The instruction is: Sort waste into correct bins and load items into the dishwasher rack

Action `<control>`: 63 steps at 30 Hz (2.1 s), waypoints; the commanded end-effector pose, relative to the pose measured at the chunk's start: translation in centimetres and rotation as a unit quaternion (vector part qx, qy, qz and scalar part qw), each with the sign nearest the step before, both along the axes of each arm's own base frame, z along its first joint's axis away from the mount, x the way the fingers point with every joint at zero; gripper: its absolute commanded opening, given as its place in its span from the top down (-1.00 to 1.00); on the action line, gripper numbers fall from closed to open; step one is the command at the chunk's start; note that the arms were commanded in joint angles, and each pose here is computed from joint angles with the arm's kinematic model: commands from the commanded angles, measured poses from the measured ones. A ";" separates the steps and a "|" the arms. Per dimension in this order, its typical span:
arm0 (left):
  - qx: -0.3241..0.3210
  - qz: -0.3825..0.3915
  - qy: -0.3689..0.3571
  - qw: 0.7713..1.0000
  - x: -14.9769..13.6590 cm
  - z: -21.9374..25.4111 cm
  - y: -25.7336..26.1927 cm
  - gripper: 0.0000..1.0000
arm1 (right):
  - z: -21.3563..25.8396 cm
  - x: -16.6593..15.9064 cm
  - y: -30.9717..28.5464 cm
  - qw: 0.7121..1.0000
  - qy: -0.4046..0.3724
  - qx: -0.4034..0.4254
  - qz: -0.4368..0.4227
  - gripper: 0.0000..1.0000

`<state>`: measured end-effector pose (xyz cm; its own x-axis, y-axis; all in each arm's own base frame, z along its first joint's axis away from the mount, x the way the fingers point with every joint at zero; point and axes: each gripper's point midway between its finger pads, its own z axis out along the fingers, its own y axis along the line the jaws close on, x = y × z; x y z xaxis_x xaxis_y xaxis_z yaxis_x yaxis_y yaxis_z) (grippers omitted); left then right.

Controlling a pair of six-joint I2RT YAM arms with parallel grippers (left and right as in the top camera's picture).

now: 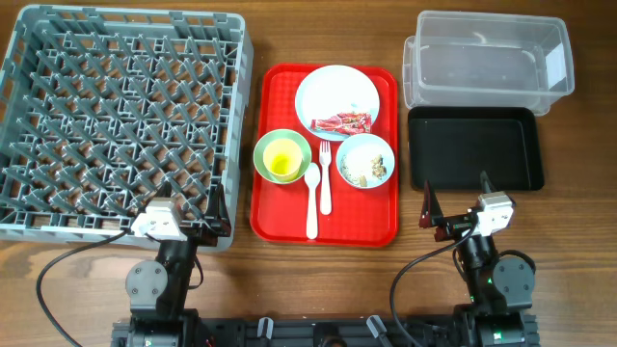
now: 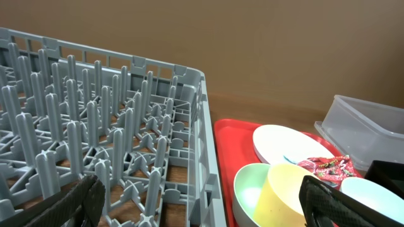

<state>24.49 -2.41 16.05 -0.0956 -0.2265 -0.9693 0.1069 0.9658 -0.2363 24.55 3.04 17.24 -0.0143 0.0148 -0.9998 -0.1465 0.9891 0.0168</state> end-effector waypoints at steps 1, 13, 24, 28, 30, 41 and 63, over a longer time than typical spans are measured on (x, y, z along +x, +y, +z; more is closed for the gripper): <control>0.009 -0.009 -0.001 1.000 0.0 -0.2 -0.3 -1.00 | 0.1 0.0 0.2 1.000 -0.003 -0.006 0.006 -1.00; 0.009 -0.009 -0.001 1.000 0.0 -0.2 -0.3 -1.00 | 0.1 0.0 0.2 1.000 -0.003 -0.006 0.006 -1.00; 0.009 -0.009 -0.001 1.000 0.0 -0.2 -0.3 -1.00 | 0.1 0.0 0.2 1.000 -0.003 -0.006 0.006 -1.00; 0.009 -0.009 -0.001 1.000 0.0 -0.2 -0.3 -1.00 | 0.1 0.0 0.2 1.000 -0.003 -0.006 0.006 -1.00; 0.009 -0.009 -0.001 1.000 0.0 -0.2 -0.3 -1.00 | 0.0 0.0 0.2 1.000 -0.003 -0.006 0.006 -1.00; 0.009 -0.010 -0.001 1.000 0.0 -0.2 -0.3 -1.00 | 0.0 0.0 0.2 1.000 -0.002 -0.004 0.006 -1.00; -0.032 0.014 0.099 0.995 -0.1 1.1 0.2 -1.00 | 0.8 1.7 0.0 0.990 0.136 0.021 -0.006 -1.00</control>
